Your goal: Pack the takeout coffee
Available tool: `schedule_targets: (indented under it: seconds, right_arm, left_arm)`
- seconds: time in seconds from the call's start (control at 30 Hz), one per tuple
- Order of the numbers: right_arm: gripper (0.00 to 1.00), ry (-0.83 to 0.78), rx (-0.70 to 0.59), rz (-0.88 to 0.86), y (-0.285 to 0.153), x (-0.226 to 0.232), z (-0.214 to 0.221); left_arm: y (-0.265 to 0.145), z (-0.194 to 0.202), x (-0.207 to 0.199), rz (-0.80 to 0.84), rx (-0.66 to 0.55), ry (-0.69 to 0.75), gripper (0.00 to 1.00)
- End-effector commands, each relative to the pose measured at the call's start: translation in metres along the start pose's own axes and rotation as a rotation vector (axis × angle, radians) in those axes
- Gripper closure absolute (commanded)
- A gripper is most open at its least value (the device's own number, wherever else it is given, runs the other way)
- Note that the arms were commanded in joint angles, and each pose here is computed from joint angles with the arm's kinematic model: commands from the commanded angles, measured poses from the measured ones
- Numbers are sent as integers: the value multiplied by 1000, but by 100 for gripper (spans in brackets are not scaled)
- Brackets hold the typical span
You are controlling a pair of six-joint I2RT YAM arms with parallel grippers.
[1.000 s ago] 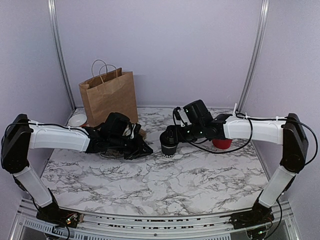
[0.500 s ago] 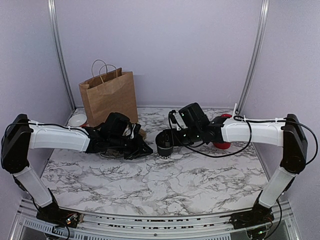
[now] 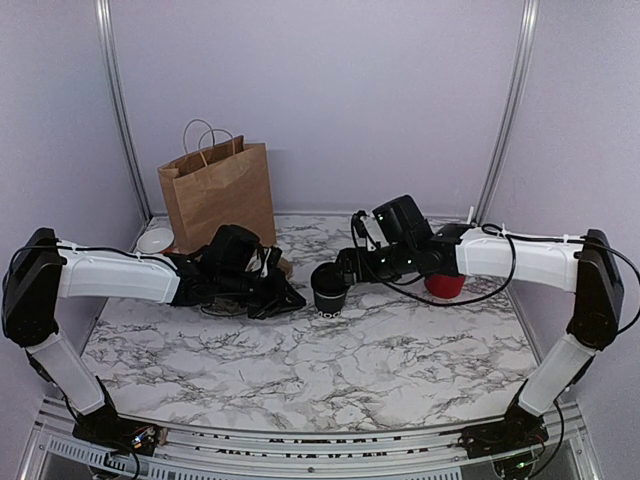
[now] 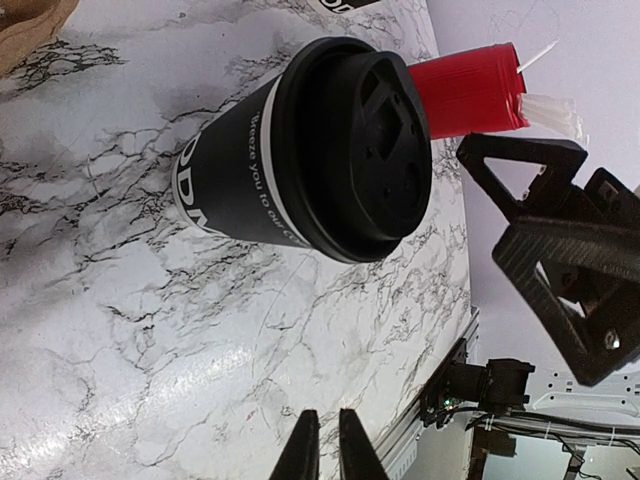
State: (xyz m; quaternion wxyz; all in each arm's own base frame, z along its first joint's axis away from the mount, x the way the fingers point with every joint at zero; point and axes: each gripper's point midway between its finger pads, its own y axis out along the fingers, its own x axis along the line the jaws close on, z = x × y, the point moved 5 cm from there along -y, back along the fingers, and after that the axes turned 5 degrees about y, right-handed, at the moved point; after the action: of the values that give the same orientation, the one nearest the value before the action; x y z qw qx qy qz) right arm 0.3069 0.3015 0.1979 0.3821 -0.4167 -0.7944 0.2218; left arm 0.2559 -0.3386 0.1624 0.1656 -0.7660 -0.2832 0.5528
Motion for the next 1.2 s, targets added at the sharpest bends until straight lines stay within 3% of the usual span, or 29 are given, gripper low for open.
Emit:
schedule_targets:
  seconds: [0.0,0.23,0.53,1.17]
  right_arm:
    - [15,-4,-50,-64,-8,2,-30]
    - [24,43,-97,-128,7,-2,-51]
    - [20,24,-43,-172,44,-6,-55]
    - [19,50,-19,-207,32,8,-19]
  left_arm:
    - [1,-7,-8,11,-15,22,91]
    - [-1,-13,-11,8,-23,32,91]
    - [-1,-14,-6,-5,-26,28,91]
    - [-11,-17,12,-12,-46,-1,91]
